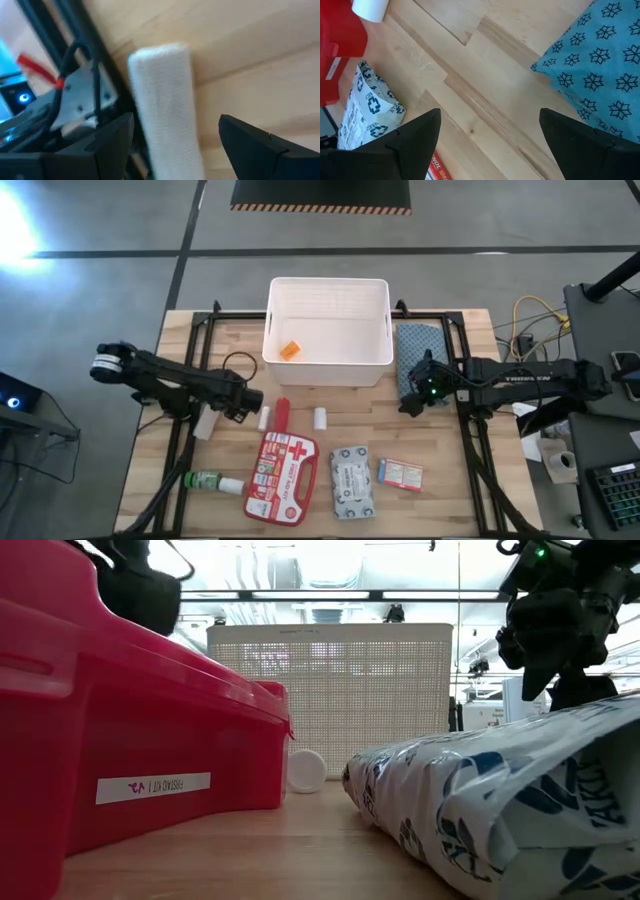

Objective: Pick & place medical supplies in basket/bin
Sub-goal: Put the white bandage into the white bin

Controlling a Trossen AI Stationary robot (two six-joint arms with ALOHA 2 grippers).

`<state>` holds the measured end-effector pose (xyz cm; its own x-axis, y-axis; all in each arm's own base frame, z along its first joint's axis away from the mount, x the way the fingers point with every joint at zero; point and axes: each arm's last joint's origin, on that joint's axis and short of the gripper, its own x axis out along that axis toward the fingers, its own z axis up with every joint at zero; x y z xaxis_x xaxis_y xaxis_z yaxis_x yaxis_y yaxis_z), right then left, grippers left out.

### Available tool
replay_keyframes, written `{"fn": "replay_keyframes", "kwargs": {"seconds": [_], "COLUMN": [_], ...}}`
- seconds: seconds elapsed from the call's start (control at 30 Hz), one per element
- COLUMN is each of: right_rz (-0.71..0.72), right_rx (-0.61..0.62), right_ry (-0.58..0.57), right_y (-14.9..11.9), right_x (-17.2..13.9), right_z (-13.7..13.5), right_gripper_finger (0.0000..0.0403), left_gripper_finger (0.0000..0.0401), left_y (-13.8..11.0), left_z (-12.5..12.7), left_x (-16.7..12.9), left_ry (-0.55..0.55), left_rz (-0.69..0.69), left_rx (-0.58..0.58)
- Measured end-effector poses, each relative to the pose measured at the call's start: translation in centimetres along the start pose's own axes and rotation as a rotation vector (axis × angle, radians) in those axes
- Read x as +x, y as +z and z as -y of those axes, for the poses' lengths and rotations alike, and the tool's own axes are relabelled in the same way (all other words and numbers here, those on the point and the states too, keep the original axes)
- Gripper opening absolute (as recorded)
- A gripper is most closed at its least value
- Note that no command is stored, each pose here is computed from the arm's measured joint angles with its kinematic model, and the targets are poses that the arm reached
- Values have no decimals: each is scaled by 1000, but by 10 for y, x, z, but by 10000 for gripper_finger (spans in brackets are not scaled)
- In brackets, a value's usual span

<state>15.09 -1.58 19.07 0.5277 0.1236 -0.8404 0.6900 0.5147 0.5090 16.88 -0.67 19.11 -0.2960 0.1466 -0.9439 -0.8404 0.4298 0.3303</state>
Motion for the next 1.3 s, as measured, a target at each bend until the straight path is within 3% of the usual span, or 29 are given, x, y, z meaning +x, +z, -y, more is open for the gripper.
{"fn": "replay_keyframes", "kwargs": {"seconds": [0.27, 0.57, 0.8, 0.97, 1.1, 1.3], "right_rz": [10, 14, 15, 15, 18, 39], "right_rx": [14, 14, 13, 1, -13, -18], "right_ry": [-14, -12, -10, -10, -13, -30], "right_y": [0, 0, 1, 1, 1, 1], "right_x": [1, 1, 1, 1, 1, 1], "right_z": [1, 1, 1, 0, 1, 1], "right_gripper_finger": [329, 329, 329, 329, 329, 329], "left_gripper_finger": [270, 270, 269, 263, 220, 110], "left_y": [24, 41, 46, 53, 56, 55], "left_z": [-1, 13, 32, 41, 38, 29], "left_x": [15, 43, 59, 45, 28, 10], "left_ry": [87, 146, 47, -46, -92, -132], "left_rz": [-82, -267, -355, -288, -194, -126], "left_rx": [-64, 39, 101, 122, 107, 76]}}
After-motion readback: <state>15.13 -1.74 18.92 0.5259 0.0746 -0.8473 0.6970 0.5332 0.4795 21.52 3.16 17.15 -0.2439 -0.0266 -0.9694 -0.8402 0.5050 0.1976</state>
